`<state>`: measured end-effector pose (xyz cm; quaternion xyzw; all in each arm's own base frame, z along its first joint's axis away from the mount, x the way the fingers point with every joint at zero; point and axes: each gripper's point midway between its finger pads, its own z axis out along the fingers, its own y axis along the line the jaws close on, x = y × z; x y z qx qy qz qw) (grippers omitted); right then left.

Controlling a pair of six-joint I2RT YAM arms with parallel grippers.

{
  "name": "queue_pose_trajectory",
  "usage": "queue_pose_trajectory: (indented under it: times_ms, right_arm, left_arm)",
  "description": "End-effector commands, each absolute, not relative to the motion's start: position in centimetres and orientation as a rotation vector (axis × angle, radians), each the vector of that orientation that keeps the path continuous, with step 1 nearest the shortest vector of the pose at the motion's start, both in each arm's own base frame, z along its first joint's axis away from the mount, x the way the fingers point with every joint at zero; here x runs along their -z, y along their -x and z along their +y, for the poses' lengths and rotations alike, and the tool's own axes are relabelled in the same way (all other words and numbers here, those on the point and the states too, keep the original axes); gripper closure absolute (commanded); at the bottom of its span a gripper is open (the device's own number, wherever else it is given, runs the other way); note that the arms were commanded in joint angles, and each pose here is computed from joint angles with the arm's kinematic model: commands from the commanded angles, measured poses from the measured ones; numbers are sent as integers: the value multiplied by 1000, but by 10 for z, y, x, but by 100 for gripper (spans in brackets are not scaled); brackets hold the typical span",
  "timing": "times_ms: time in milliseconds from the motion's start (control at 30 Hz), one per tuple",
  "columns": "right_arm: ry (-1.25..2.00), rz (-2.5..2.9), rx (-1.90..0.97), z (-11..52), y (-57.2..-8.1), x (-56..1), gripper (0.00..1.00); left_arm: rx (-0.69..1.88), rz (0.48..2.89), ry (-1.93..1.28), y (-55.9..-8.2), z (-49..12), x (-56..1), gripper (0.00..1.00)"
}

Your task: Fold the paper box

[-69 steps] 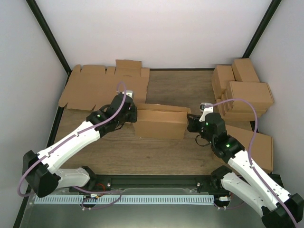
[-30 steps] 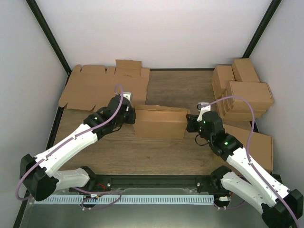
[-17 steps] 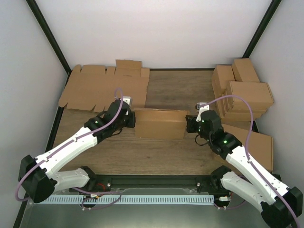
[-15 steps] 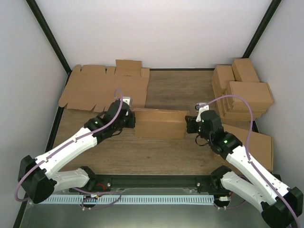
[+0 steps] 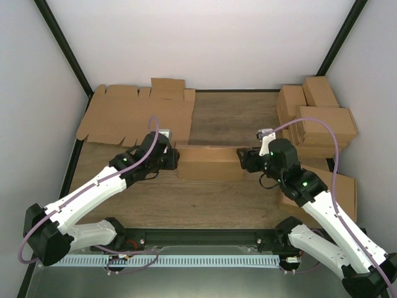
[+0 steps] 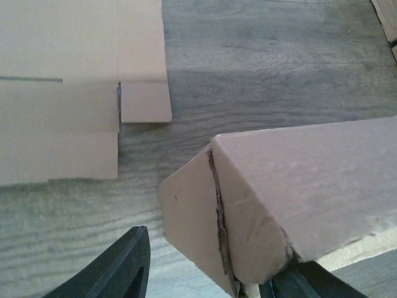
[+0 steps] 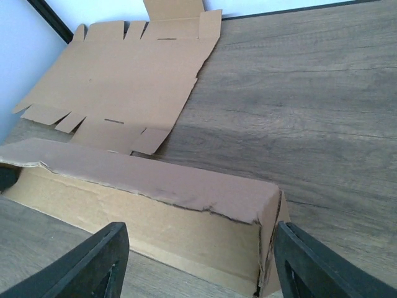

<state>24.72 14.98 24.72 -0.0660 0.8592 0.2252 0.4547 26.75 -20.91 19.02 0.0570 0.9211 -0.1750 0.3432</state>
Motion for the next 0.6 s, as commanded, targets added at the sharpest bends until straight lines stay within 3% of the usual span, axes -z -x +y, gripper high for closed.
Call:
queue_pose_trajectory:
  times_ms: [0,133,200,333,400,467,567]
  right_arm:
    - [185,2106,-576,152,-241,-271,30]
    - [104,2089,-588,148,-246,-290,21]
    - [67,2092,-569,146,-251,-295,20]
    - [-20,2103,-528,142,-266,-297,25]
    - [-80,2106,-508,140,-274,-294,33]
    - [-126,2115,-498,140,-280,-289,38]
    - [-158,2122,-488,140,-286,-278,45]
  left_arm:
    - [475,2441,-138,-255,-206,-200,47]
    - [578,2393,-113,-256,-214,-229,32]
    - [656,2383,-103,-258,-219,-241,29]
    - [777,2362,-51,-267,-224,-258,27]
    - [811,2340,3,-272,-223,-262,20]
    - [867,2320,68,-278,-222,-264,21]
    - [937,2299,157,-284,-224,-259,34]
